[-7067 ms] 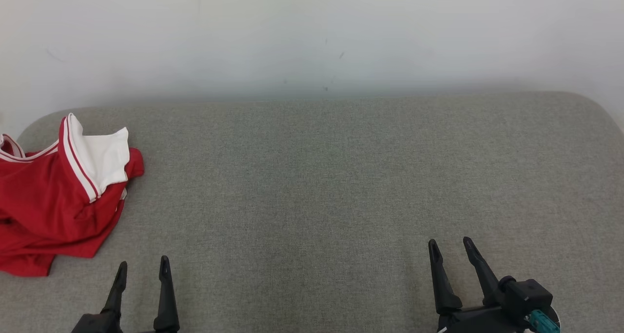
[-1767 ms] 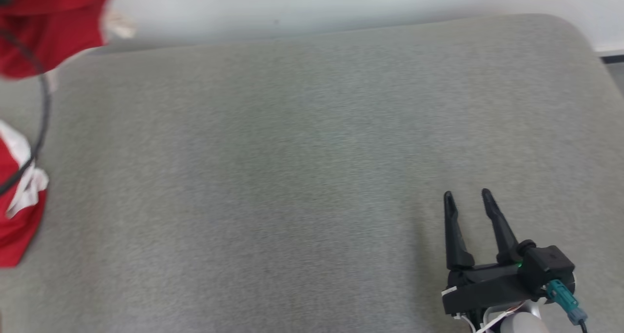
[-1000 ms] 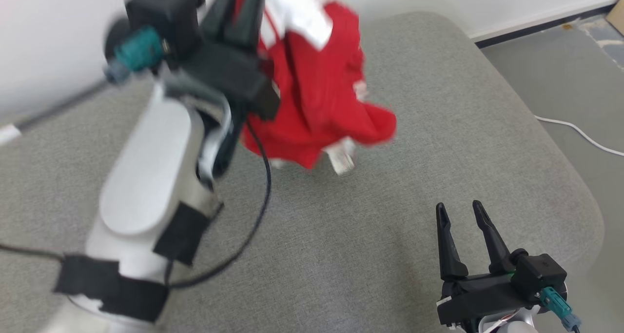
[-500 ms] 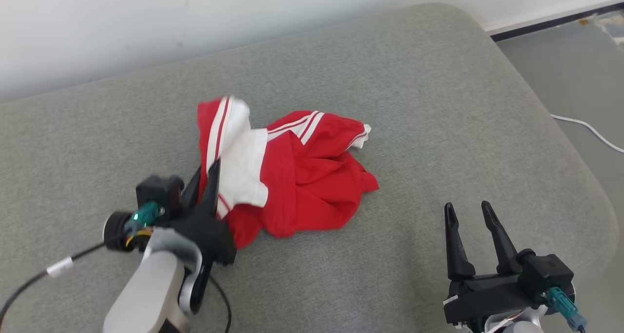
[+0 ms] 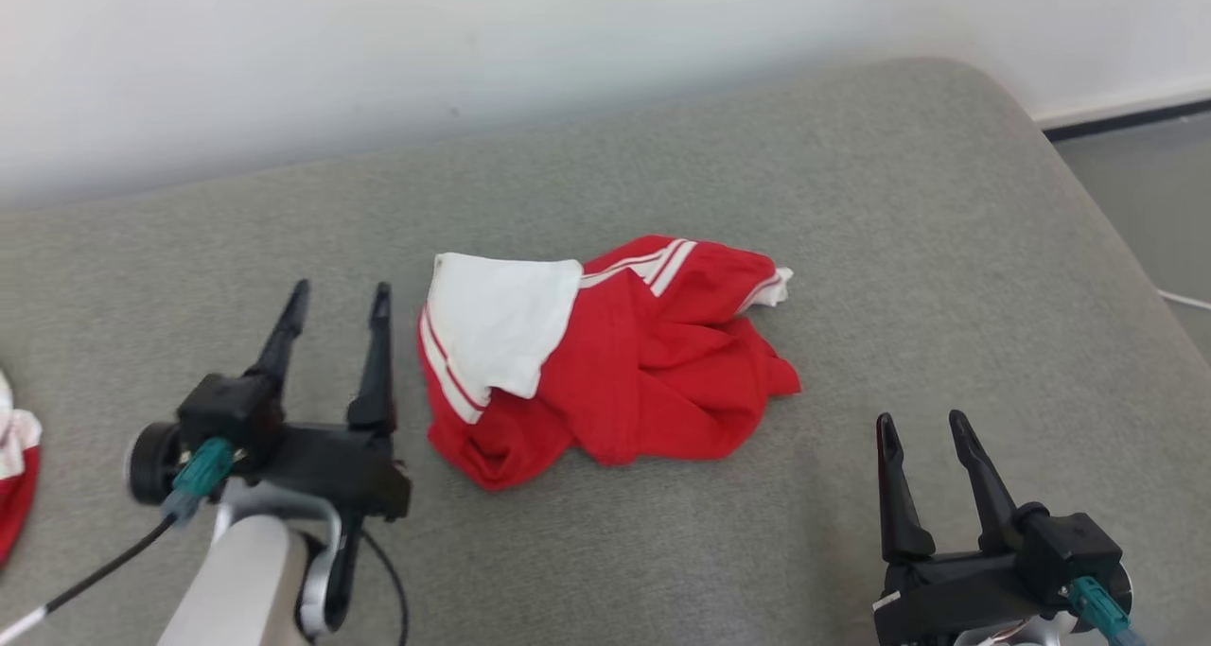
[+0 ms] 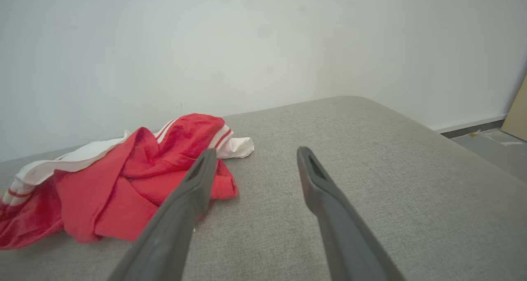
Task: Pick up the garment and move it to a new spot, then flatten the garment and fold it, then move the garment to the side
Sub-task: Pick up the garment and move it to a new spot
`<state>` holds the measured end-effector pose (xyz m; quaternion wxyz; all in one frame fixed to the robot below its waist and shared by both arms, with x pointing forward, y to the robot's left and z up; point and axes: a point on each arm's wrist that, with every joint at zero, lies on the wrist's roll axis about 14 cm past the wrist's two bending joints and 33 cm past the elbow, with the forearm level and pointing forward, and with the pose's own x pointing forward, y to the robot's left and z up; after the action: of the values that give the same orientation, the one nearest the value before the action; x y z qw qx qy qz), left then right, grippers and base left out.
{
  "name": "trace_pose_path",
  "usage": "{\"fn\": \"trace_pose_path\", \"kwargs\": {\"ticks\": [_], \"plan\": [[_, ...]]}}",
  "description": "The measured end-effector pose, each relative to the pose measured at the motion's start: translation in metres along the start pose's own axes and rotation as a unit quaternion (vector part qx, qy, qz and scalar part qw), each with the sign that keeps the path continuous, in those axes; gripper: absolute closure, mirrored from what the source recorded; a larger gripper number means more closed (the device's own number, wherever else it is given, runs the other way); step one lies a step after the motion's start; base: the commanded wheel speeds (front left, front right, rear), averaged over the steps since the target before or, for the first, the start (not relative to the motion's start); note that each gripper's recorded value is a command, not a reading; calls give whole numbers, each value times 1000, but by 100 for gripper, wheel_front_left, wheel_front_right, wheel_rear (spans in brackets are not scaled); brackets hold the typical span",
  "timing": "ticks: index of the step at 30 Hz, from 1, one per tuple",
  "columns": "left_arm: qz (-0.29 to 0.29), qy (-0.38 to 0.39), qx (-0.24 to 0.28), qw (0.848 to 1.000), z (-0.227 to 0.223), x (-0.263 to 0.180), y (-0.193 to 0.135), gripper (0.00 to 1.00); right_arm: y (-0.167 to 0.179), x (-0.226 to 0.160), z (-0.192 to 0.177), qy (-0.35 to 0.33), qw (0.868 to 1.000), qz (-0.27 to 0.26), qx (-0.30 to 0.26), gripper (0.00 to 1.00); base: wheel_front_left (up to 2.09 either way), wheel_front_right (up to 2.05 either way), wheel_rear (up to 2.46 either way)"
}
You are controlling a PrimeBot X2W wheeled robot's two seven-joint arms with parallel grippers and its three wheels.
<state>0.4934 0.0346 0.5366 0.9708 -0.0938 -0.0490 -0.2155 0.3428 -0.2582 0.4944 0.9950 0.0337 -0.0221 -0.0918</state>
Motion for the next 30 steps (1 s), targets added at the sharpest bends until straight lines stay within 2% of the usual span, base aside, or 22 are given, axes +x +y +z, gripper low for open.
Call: {"fn": "trace_pose_path", "kwargs": {"ticks": [6,15,21,30], "plan": [[65,-62,67,994,49,-47,47,0,22,4,2,-6,999,35,3,0,0,0,0],[141,-66,91,984,61,-119,89,0,53,10,4,-12,997,80,5,0,0,0,0],[176,-46,90,979,49,-159,100,0,62,8,6,-15,995,94,6,0,0,0,0],[196,-8,81,977,21,-189,94,0,63,3,2,-8,995,99,2,0,0,0,0]]}}
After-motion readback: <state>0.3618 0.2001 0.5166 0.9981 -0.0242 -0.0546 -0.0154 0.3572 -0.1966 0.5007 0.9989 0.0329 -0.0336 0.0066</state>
